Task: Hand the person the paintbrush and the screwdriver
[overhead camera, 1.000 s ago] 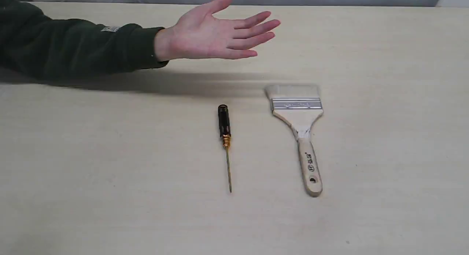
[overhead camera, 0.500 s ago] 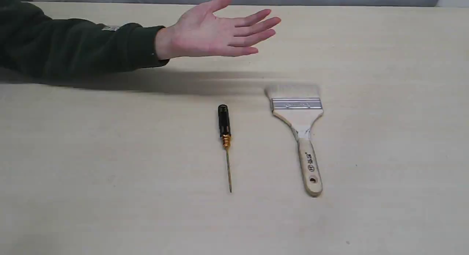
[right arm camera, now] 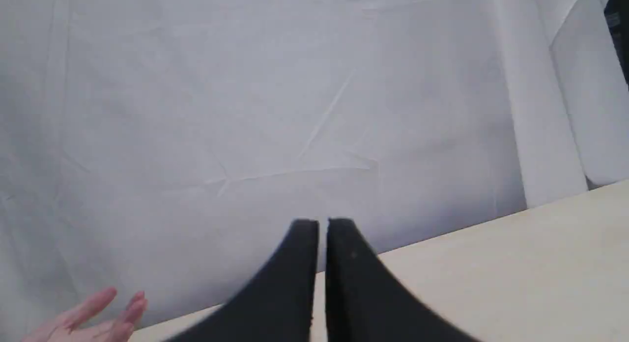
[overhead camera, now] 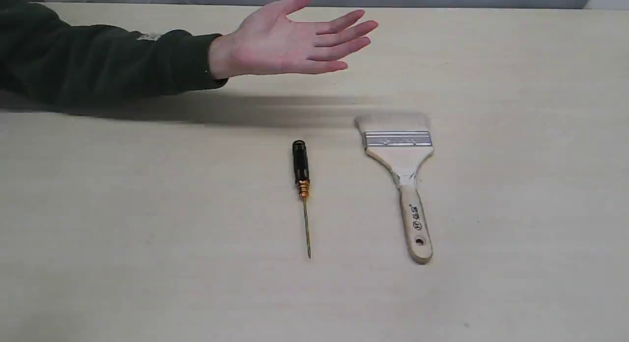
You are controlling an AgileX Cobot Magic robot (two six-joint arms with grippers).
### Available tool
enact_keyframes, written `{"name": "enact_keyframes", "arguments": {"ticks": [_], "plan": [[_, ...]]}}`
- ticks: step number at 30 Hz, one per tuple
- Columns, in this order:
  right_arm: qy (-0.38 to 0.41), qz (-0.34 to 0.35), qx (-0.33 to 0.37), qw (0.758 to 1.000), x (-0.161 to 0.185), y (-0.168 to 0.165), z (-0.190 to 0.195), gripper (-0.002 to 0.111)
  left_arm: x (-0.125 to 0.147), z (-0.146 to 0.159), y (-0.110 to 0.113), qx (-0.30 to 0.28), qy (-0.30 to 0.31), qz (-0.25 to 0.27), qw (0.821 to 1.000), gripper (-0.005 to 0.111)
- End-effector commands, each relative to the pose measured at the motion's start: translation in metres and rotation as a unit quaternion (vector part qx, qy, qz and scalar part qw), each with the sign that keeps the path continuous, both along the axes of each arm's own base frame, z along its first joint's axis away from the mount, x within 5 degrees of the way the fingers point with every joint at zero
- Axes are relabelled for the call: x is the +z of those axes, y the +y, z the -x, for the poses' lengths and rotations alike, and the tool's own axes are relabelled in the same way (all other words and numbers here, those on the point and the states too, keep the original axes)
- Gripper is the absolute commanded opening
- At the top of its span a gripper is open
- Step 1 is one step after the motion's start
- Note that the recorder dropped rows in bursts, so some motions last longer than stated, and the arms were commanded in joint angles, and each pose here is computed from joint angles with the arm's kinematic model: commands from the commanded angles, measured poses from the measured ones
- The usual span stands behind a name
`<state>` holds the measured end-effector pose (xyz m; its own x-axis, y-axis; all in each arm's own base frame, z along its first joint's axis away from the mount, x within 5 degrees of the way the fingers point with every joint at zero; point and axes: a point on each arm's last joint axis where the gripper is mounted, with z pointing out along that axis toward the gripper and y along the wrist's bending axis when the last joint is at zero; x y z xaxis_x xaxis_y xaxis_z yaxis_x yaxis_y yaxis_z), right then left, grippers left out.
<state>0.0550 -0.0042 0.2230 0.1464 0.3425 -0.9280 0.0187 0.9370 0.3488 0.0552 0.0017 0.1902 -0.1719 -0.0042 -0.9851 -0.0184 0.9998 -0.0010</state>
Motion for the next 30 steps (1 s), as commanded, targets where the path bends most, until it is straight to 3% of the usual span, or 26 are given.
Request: {"name": "enact_keyframes", "arguments": {"ticks": [1,30], "plan": [[0.001,-0.002,0.000,1.000,0.0018,0.0003,0.0010,0.004,0.0003,0.0000,-0.0005,-0.004,-0.005,0.003,1.000,0.000],[0.014,-0.063,0.020,0.998,0.0036,0.0027,0.0015,0.004,0.0004,-0.0001,-0.0005,-0.004,-0.006,0.001,1.000,0.000]]}}
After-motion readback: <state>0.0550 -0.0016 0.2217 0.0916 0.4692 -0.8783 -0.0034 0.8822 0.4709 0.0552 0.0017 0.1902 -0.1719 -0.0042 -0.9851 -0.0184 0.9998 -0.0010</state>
